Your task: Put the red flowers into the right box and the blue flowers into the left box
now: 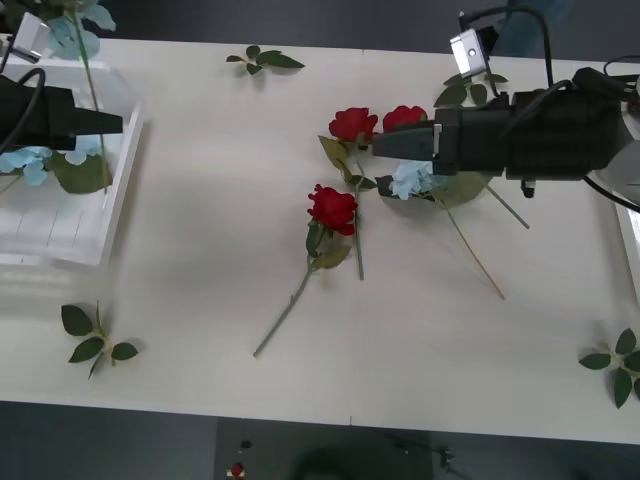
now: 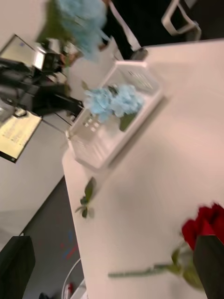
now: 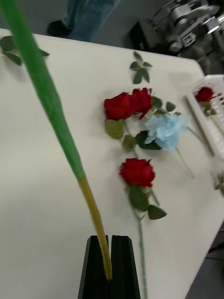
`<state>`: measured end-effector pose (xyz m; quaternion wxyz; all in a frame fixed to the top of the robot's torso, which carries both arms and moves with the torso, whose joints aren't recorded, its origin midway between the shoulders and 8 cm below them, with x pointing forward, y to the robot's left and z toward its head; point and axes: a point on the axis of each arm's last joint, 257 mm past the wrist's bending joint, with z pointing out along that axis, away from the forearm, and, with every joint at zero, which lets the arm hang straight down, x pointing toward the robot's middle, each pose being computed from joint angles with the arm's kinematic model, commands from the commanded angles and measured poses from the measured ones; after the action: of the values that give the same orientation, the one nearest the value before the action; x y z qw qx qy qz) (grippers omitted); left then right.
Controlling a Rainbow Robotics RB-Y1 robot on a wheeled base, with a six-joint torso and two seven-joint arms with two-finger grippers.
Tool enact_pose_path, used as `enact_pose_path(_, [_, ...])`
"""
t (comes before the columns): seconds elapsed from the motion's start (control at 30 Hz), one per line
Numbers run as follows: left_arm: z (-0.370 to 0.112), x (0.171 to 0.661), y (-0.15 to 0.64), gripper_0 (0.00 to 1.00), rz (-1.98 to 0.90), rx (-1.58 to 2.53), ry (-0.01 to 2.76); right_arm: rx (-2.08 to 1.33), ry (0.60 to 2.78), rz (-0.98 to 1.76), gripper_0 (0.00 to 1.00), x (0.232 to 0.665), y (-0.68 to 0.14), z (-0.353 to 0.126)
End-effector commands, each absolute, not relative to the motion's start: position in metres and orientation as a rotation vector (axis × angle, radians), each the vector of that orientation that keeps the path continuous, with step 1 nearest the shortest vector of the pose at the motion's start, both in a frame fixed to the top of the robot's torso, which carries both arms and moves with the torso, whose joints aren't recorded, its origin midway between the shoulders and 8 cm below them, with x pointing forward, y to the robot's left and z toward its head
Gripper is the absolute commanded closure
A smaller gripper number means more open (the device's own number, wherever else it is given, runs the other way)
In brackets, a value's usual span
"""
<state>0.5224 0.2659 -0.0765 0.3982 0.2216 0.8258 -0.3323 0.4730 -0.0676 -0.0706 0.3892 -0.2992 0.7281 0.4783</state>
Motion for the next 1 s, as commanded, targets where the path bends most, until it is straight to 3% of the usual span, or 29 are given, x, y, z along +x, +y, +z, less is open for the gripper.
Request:
enact_pose_path(0.03, [-0.059, 0.51, 0.321, 1.0, -0.724, 0.406, 2.241, -0.717, 1.988, 1.087, 0.0, 0.487, -0.098, -0.082])
enact_pose_path(0.37, [-0.051, 0.489, 0.43, 1.0, -0.339, 0.217, 2.389, -0.465, 2.274, 0.876, 0.0, 0.541, -0.142, -0.129])
enact_pose_path(0.63, [-0.062, 0.494, 0.41, 1.0, -0.168, 0.213, 2.286, -0.172, 2.339, 0.845, 0.0, 0.581, -0.167, -0.107])
enact_pose_path(1.0, [-0.076, 0.466, 0.417, 1.0, -0.008, 0.11, 2.269, -0.136, 2.308, 0.662, 0.0, 0.636, -0.198, -0.097])
